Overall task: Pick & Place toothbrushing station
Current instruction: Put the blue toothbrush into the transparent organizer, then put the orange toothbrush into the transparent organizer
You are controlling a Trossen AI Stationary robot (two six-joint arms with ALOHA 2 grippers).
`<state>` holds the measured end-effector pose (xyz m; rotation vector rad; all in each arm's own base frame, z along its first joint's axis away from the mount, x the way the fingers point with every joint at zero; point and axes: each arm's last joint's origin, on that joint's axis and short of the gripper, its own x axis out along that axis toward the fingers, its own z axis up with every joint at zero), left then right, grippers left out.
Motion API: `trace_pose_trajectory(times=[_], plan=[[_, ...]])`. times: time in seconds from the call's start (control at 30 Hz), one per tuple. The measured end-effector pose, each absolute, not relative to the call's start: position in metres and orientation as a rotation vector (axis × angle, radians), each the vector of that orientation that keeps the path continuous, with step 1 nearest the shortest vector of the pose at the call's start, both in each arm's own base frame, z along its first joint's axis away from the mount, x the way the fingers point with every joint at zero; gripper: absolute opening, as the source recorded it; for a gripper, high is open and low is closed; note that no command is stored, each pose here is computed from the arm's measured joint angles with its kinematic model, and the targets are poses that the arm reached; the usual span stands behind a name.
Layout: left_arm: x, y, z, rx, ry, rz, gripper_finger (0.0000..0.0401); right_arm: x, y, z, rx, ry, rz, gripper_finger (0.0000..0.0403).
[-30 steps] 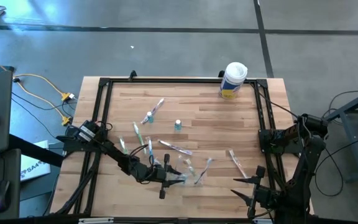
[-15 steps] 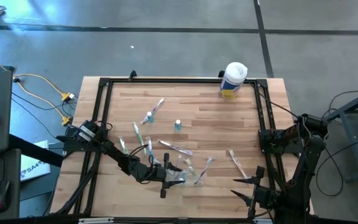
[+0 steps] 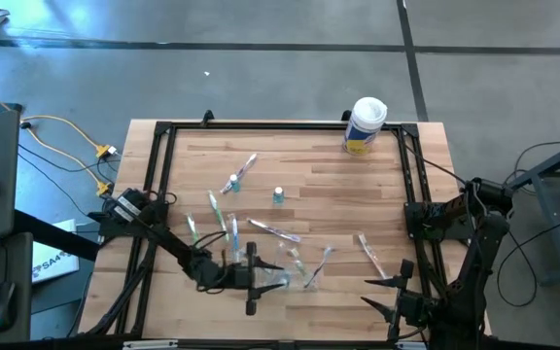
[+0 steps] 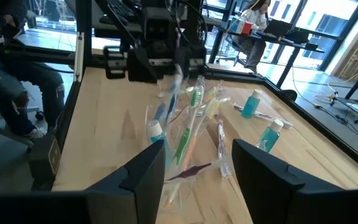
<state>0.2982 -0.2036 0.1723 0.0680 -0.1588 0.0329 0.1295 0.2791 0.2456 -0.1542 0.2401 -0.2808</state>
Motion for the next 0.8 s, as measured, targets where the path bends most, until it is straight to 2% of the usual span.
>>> trace_pose_trajectory(times=[0.27,0.67,0.8], plan=[[0.283,-0.215,0.179,0.101,-0.128,0.200,0.0184,0.129,0.279,0.246,-0.154,0.241,-0.281,0.0180],[0.291,-0.229,0.209,0.136,-0.191,0.218,0.0184,0.129,0.279,0.245,-0.170,0.272,-0.270,0.0180],[0.296,-0.238,0.228,0.153,-0.228,0.228,0.0184,0.129,0.279,0.243,-0.157,0.362,-0.242,0.0180]])
